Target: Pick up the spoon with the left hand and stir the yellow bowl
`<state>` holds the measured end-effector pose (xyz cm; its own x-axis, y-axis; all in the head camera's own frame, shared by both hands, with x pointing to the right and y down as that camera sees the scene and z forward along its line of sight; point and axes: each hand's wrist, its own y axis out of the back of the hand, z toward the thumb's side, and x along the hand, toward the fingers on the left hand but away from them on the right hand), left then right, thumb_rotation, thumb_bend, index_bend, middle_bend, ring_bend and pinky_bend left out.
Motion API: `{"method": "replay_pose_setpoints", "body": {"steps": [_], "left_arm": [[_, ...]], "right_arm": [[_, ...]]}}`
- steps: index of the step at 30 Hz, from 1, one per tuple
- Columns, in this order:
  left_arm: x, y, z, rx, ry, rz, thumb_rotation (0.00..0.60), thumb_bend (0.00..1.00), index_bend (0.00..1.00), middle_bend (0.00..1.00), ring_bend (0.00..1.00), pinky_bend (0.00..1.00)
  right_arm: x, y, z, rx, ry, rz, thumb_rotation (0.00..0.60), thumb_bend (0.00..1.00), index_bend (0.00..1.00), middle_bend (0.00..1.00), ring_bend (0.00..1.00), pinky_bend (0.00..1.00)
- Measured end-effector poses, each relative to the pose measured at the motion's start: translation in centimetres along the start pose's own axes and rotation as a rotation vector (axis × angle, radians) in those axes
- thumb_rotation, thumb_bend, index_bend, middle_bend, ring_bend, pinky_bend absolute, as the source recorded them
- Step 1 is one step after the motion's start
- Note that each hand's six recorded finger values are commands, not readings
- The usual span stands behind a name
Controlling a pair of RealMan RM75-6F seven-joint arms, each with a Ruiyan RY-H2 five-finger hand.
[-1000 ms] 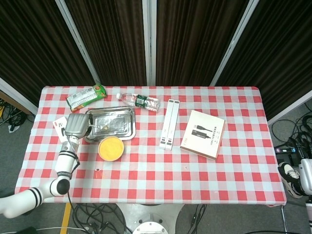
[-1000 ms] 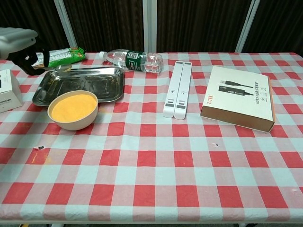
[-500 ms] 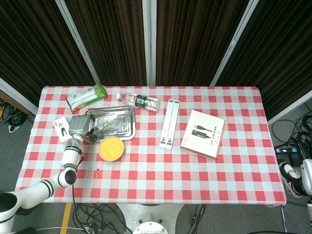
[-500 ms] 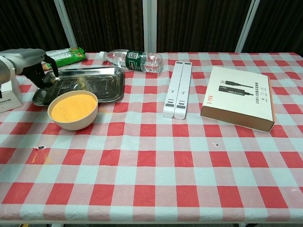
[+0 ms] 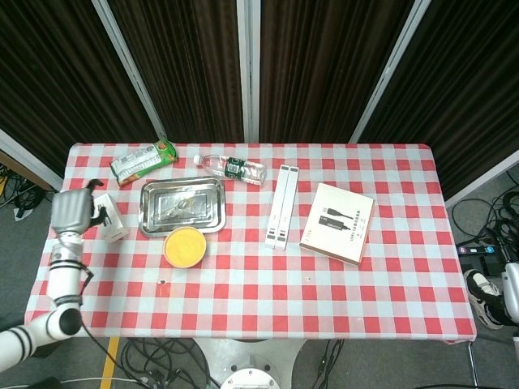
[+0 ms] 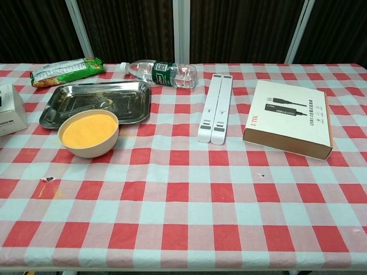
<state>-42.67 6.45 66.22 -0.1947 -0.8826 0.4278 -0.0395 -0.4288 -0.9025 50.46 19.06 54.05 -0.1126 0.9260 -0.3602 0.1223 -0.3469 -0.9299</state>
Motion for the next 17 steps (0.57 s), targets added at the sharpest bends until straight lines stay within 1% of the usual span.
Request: {"method": "replay_pose_setpoints", "body": {"steps": [2, 4, 5, 6, 7, 9, 11, 17], "left_arm": [[-1.8, 1.5, -3.5, 0.018, 0.058, 0.040, 0.600, 0.40, 0.37, 0.55, 0.45, 0.54], [-3.5, 2.3, -6.1, 0.033, 0.103, 0.067, 0.600, 0.39, 0.37, 0.43, 0.36, 0.45], [-4.7, 2.6, -7.6, 0.043, 0.128, 0.078, 0.600, 0.39, 0.37, 0.40, 0.33, 0.42], [-5.6, 2.7, -8.5, 0.051, 0.140, 0.082, 0.600, 0.38, 0.36, 0.36, 0.29, 0.37], [-6.4, 2.6, -9.3, 0.056, 0.146, 0.078, 0.600, 0.38, 0.36, 0.34, 0.28, 0.34], [-8.3, 2.1, -10.4, 0.065, 0.143, 0.059, 0.600, 0.37, 0.36, 0.32, 0.27, 0.32], [-10.0, 1.9, -11.1, 0.071, 0.135, 0.048, 0.600, 0.36, 0.36, 0.32, 0.26, 0.32], [-14.2, 2.1, -11.7, 0.059, 0.124, 0.067, 0.600, 0.36, 0.36, 0.32, 0.27, 0.32]], "right_arm": [[0.0, -0.2, 0.0, -0.001, 0.002, 0.005, 0.600, 0.15, 0.09, 0.22, 0.03, 0.18], [-0.1, -0.3, 0.1, 0.000, 0.005, 0.012, 0.600, 0.15, 0.09, 0.21, 0.03, 0.18], [-0.1, -0.4, 0.1, 0.001, 0.007, 0.015, 0.600, 0.15, 0.09, 0.20, 0.03, 0.18], [0.0, -0.5, 0.2, 0.001, 0.011, 0.018, 0.600, 0.15, 0.09, 0.20, 0.03, 0.18], [0.0, -0.5, 0.2, 0.001, 0.014, 0.020, 0.600, 0.15, 0.09, 0.19, 0.03, 0.17], [0.0, -0.6, 0.4, -0.001, 0.025, 0.021, 0.600, 0.15, 0.09, 0.19, 0.03, 0.17], [0.1, -0.6, 0.6, -0.004, 0.033, 0.015, 0.600, 0.15, 0.09, 0.19, 0.03, 0.17], [0.9, -0.7, 1.1, -0.026, 0.060, 0.004, 0.600, 0.16, 0.09, 0.19, 0.03, 0.16]]}}
